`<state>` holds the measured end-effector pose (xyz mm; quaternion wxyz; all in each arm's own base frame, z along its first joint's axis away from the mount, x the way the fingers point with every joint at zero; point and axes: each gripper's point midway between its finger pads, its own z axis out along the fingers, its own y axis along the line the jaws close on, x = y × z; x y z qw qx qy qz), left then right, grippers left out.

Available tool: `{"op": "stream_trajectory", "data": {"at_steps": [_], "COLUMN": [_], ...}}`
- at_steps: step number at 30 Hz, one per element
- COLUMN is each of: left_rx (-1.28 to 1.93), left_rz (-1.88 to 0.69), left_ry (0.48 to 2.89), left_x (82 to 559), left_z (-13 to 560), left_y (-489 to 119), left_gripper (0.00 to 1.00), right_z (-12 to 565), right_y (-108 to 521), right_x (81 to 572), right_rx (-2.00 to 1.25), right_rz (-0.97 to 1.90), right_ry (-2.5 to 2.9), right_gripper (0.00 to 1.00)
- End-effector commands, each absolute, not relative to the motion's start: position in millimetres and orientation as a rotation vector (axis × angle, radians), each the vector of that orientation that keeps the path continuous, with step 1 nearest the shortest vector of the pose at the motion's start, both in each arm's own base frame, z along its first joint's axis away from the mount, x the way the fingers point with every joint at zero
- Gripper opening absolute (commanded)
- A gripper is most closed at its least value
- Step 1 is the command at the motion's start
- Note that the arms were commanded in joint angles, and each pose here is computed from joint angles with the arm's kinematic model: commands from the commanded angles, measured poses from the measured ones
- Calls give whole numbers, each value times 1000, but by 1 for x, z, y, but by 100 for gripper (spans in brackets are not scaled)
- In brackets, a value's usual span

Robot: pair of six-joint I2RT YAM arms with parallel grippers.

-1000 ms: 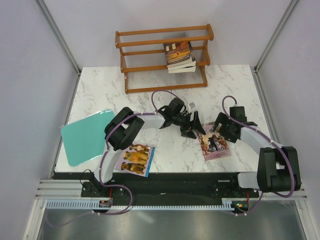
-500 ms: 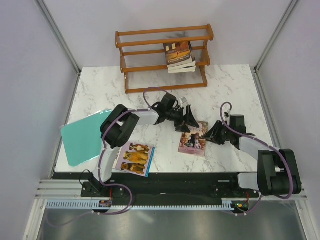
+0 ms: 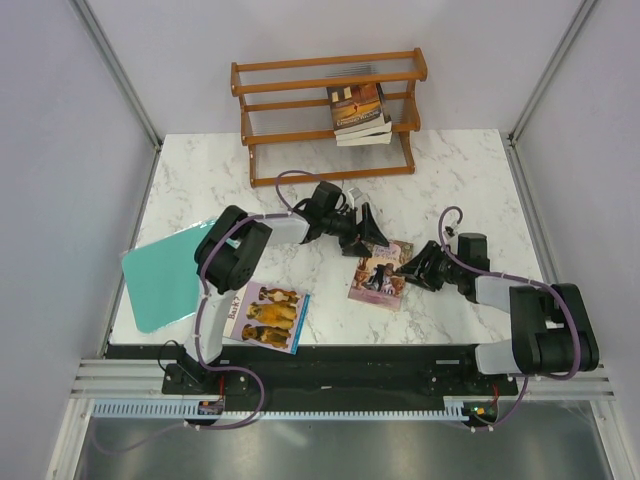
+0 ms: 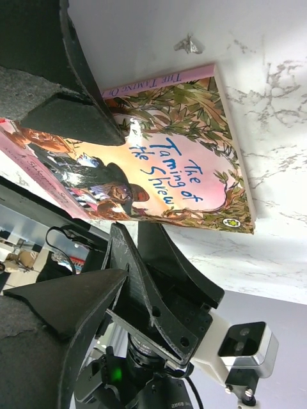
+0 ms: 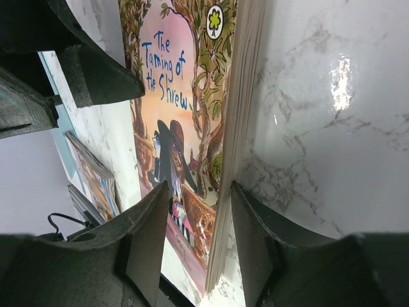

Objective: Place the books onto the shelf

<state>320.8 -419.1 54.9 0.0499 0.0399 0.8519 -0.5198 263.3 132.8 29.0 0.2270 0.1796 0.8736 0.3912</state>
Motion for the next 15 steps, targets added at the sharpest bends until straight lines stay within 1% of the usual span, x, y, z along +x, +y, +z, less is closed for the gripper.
{"op": "stream_trajectory", "data": {"at_steps": [1,3,5,9,15], "left_rx": [159,172,191,181,184], "left_rz": [-1452,-1342,-1305,-1317,-1335], "left_ry": [2619,2675,2699,2768,2781], "left_x": [320,317,314,304,304], "left_z": [55,50,46,23,16], "left_y": [-402,-391,-387,-385,-391], "left_gripper": [85,85,85,85,85], "right_z": [23,23,22,28,44], "right_y": [133,133,132,138,151], "right_x": [265,265,266,274,283], "right_rx": [486,484,489,486,435], "right_rz": [1072,1068,1066,1125,1231], "right_ry": [2391,2388,2385,2337,2277], "right_gripper": [52,52,52,50,47]}}
